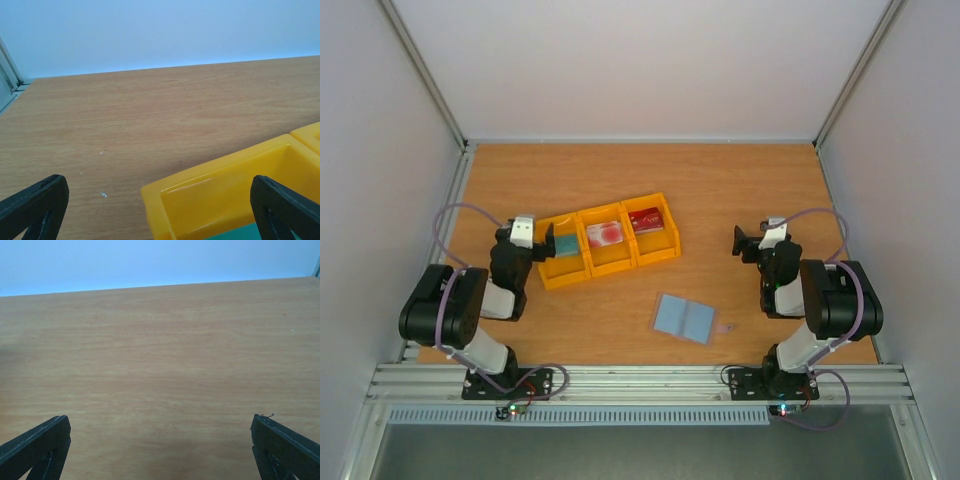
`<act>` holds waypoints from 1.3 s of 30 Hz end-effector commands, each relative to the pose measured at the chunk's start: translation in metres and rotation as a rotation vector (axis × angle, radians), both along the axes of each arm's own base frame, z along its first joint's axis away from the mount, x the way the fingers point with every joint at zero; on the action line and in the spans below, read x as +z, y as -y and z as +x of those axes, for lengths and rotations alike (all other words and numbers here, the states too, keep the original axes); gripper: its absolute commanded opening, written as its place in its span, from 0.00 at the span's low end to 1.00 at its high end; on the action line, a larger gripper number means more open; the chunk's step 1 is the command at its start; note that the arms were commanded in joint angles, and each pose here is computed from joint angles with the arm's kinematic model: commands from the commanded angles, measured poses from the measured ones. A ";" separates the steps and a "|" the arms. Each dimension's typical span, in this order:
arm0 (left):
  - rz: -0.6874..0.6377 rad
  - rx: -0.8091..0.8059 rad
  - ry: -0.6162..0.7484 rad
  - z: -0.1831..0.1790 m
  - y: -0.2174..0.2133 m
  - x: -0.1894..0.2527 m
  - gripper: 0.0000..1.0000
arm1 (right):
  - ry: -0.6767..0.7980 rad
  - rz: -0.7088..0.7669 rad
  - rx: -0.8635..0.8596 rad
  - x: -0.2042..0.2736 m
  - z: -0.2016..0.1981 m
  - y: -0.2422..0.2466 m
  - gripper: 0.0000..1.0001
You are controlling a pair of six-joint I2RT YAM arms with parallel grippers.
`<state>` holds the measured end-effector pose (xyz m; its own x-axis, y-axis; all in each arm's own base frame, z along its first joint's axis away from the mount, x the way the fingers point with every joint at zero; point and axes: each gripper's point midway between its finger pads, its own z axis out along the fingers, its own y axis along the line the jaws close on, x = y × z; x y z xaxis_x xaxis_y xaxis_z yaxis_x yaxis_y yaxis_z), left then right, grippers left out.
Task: Take the credit cards out of the card holder
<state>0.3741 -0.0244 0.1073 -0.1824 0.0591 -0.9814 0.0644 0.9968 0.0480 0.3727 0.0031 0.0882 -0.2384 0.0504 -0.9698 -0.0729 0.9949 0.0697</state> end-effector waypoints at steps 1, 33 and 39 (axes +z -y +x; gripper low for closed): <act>0.012 -0.015 0.142 -0.006 0.001 0.024 0.99 | 0.021 -0.020 0.020 0.016 0.016 0.000 0.99; 0.005 0.040 0.034 0.018 -0.006 0.016 0.99 | -0.097 -0.010 -0.048 0.007 0.035 0.013 0.98; 0.003 0.063 -0.003 0.024 -0.010 0.013 0.99 | -0.099 -0.009 -0.048 0.006 0.035 0.013 0.98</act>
